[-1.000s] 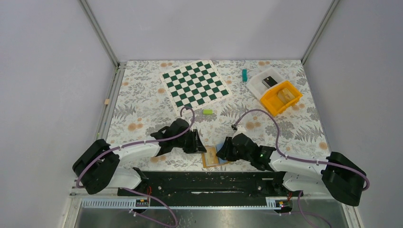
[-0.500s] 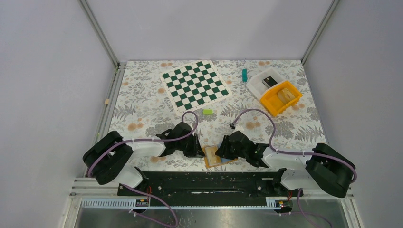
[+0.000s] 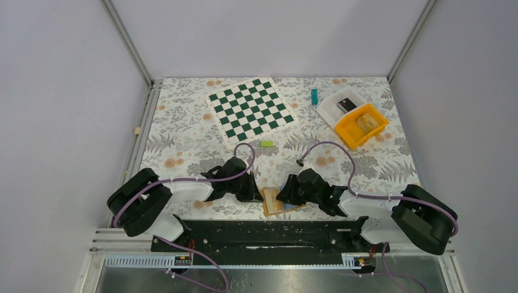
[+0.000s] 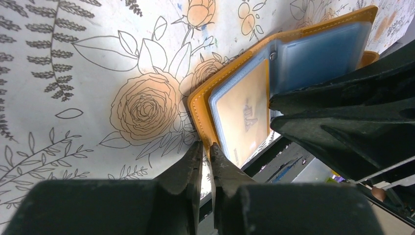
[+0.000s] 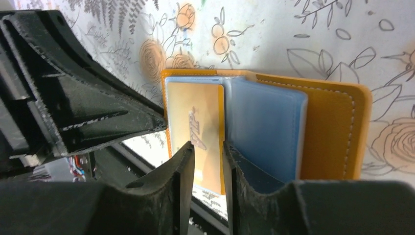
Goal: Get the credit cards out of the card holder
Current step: Remove the credit card from the card holder.
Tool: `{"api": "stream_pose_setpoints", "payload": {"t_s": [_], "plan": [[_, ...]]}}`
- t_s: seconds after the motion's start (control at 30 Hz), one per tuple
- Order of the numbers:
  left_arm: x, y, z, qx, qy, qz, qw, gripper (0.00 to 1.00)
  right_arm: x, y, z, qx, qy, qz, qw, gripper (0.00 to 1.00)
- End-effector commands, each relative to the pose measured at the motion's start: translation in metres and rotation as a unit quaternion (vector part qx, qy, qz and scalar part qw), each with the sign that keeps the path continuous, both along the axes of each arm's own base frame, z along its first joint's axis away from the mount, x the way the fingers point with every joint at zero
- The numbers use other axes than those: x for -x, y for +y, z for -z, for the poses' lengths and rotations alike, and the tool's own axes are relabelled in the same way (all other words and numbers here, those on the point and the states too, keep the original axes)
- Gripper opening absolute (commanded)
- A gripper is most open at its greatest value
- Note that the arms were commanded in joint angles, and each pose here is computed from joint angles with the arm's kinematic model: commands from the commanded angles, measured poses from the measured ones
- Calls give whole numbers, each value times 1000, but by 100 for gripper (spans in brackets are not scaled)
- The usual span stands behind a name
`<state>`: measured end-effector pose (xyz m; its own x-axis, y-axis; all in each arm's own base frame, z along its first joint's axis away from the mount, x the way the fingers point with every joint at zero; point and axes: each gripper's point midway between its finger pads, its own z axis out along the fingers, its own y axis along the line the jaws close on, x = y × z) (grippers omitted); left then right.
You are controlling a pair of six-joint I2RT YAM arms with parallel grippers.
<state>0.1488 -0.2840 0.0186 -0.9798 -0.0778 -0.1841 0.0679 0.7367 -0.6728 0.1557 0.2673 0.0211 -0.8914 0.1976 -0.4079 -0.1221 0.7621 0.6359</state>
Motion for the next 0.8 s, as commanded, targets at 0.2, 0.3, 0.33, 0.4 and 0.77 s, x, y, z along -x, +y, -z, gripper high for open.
{"api": "stream_pose_setpoints", "payload": {"t_s": [0.2,0.3,0.33,0.4,0.77], "plan": [[-2,-20,-42,40,-35,6,999,11,-1,-4,-27,-12,-27,-3,1000,35],[-1,-24,-49,40,-42,10,998,11,-2,-7,-24,-6,-28,0,1000,35],[-1,-25,-51,40,-43,10,998,11,-2,-7,-22,-3,-26,0,1000,35],[-2,-27,-51,39,-46,11,998,11,-1,-8,-18,0,-22,-1,1000,35],[-6,-19,-46,4,-55,-18,998,14,1,-8,-18,-12,-22,1,1000,35]]}}
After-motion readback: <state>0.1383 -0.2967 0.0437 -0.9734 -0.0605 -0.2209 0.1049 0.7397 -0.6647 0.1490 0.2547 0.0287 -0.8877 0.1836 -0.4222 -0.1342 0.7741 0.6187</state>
